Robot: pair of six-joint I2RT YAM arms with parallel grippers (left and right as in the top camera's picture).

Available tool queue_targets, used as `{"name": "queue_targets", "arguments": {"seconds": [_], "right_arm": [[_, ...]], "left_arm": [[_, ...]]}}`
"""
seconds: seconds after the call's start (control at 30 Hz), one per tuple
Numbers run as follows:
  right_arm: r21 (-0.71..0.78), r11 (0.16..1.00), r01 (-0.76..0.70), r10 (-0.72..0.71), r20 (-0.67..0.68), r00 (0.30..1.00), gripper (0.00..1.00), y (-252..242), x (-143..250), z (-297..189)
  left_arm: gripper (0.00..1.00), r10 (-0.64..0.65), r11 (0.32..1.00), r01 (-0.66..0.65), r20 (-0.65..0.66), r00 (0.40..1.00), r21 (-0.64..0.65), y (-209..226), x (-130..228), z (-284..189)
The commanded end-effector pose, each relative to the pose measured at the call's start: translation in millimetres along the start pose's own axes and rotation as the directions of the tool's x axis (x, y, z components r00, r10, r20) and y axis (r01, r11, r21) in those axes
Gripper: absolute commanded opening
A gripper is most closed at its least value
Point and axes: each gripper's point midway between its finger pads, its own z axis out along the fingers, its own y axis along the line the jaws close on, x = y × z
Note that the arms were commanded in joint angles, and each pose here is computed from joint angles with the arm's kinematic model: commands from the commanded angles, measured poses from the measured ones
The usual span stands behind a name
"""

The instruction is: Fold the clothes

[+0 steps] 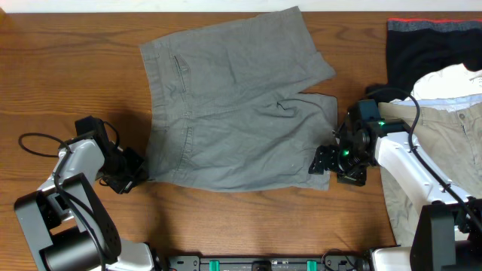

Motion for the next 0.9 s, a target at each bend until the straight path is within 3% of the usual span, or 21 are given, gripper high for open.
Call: {"name": "queue_targets", "arguments": {"seconds": [0.0, 0.07, 0.17, 0.4, 0.5, 0.57, 0.67, 0.87], "right_arm": [[-0.006, 1.000, -0.029, 0.029, -0.007, 1.000, 0.84, 1, 6, 1], [-0.003, 0.999, -0.034, 0.034, -0.013, 0.999, 0.81, -1, 8, 5], [-0.019, 0.999, -0.050, 0.049, -0.020, 0.999, 0.64, -4, 13, 14], [-0.120, 0.986, -0.114, 0.114, -0.002, 0.993, 0.49, 3, 12, 35], [-0.119, 0.981, -0.155, 0.156, -0.005, 0.988, 0.51, 2, 12, 36], [-0.098, 0.976, -0.193, 0.191, -0.030, 0.981, 0.63, -2, 18, 36], [-0.064, 0.971, -0.232, 0.226, -0.083, 0.970, 0.71, -7, 32, 36], [0.011, 0.961, -0.276, 0.277, -0.059, 0.959, 0.74, -22, 34, 39]], "left_arm": [[0.06, -0.009, 1.000, 0.008, -0.056, 0.998, -0.025, 6, 11, 9], [0.06, 0.004, 1.000, -0.005, -0.060, 0.998, -0.026, 7, 11, 9], [0.06, 0.004, 1.000, -0.006, -0.069, 0.998, -0.030, 8, 14, 8], [0.06, 0.030, 0.999, -0.032, -0.069, 0.997, -0.030, 8, 14, 8], [0.06, 0.030, 0.999, -0.032, -0.069, 0.997, -0.029, 8, 14, 8], [0.06, 0.030, 0.999, -0.032, -0.070, 0.997, -0.029, 8, 14, 8], [0.06, 0.030, 0.999, -0.032, -0.070, 0.997, -0.029, 8, 14, 8], [0.06, 0.031, 0.999, -0.033, -0.066, 0.997, -0.028, 8, 13, 9]]}}
